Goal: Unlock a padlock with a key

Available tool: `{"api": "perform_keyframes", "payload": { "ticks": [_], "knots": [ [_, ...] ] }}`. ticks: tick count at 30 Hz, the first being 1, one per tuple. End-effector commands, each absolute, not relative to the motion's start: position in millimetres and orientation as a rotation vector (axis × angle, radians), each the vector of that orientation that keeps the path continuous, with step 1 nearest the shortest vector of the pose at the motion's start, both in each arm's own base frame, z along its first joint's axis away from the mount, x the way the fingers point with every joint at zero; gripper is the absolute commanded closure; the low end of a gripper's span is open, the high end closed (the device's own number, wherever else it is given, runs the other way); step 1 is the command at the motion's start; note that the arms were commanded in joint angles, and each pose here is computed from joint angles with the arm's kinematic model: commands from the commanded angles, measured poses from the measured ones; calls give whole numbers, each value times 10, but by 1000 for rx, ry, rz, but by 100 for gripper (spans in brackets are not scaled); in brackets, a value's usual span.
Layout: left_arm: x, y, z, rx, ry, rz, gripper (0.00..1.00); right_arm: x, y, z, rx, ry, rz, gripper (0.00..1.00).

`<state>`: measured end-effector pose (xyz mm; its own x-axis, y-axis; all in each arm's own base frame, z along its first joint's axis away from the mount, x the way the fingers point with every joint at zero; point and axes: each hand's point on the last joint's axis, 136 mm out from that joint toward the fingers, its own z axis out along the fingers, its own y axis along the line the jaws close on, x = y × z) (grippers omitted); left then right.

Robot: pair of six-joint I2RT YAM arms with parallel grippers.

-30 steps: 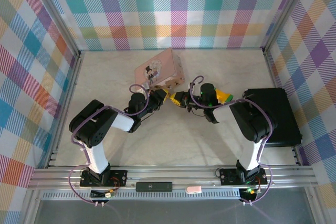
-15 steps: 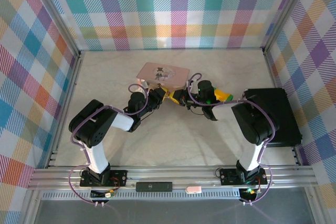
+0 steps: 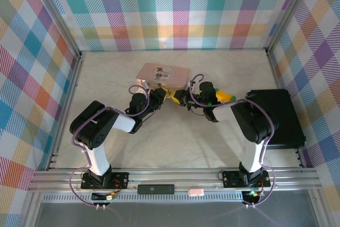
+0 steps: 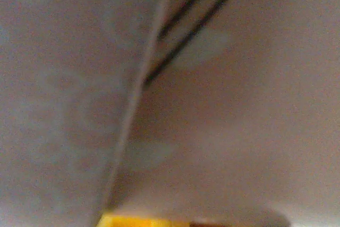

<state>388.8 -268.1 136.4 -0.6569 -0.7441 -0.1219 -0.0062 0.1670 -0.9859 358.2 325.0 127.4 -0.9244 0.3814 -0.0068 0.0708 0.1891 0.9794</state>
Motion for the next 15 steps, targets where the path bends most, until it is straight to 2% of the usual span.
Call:
{"api": "perform_keyframes", "payload": {
  "ticks": [1,7,12,15],
  "knots": [
    [3338,-3267,1894,-315,1818,-1865,100,3813,3347,1472,470,2086,1824,100],
    [3289,-3332,1799,-178,1826,-1815,100,3785,3335,1459,625,2040,1982,100],
    [3147,-3334,1884,17,1786,-1752,100,3714,3335,1501,1039,1928,2320,100],
    [3121,-3341,1910,72,1766,-1733,100,3609,3349,1563,1248,1900,2403,100]
  ]
}}
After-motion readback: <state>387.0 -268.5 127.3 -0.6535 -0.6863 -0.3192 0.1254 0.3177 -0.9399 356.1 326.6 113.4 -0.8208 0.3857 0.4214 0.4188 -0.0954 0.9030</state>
